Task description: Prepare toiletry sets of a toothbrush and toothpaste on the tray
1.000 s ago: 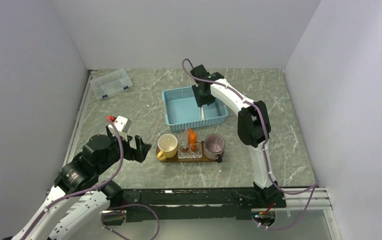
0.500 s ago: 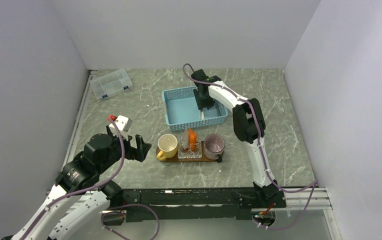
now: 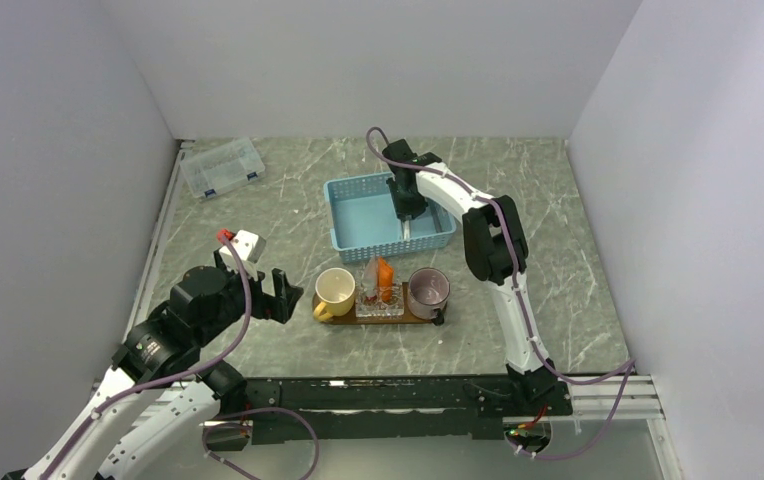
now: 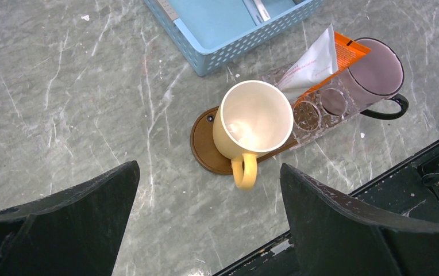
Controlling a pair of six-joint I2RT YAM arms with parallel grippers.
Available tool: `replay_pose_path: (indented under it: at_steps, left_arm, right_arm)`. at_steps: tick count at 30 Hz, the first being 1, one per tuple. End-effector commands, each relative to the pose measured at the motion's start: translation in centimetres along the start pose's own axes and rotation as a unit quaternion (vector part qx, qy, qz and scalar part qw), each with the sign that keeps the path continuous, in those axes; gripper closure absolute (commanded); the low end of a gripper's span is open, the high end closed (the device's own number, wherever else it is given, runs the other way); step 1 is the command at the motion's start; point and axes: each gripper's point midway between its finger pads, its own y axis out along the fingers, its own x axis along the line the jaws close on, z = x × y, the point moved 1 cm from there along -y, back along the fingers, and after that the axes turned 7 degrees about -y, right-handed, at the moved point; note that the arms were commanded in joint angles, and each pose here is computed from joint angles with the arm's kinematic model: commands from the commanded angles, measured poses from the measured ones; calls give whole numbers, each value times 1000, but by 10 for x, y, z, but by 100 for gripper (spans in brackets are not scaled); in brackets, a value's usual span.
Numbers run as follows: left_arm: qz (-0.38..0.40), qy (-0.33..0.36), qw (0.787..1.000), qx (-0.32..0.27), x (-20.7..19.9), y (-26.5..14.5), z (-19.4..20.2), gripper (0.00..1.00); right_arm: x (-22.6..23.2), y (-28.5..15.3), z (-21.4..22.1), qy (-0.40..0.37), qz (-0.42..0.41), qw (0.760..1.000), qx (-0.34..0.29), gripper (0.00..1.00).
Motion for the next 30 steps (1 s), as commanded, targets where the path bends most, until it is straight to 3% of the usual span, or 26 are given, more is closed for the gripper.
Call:
replay_pose_path:
  at_steps: [1, 10, 30]
  left_arm:
    - [-2, 4, 1000, -19, 0, -1, -10, 1]
    - [-1, 4, 1000, -19, -1, -1, -10, 1]
    - [-5, 1, 1000, -17, 0, 0, -10, 1]
  right_arm:
    - [-8, 6, -2, 5, 20, 1000, -2, 72]
    - [-9, 6, 1, -1, 23, 1000, 4, 99]
    - [-15, -85, -41, 16, 5, 994, -110, 100]
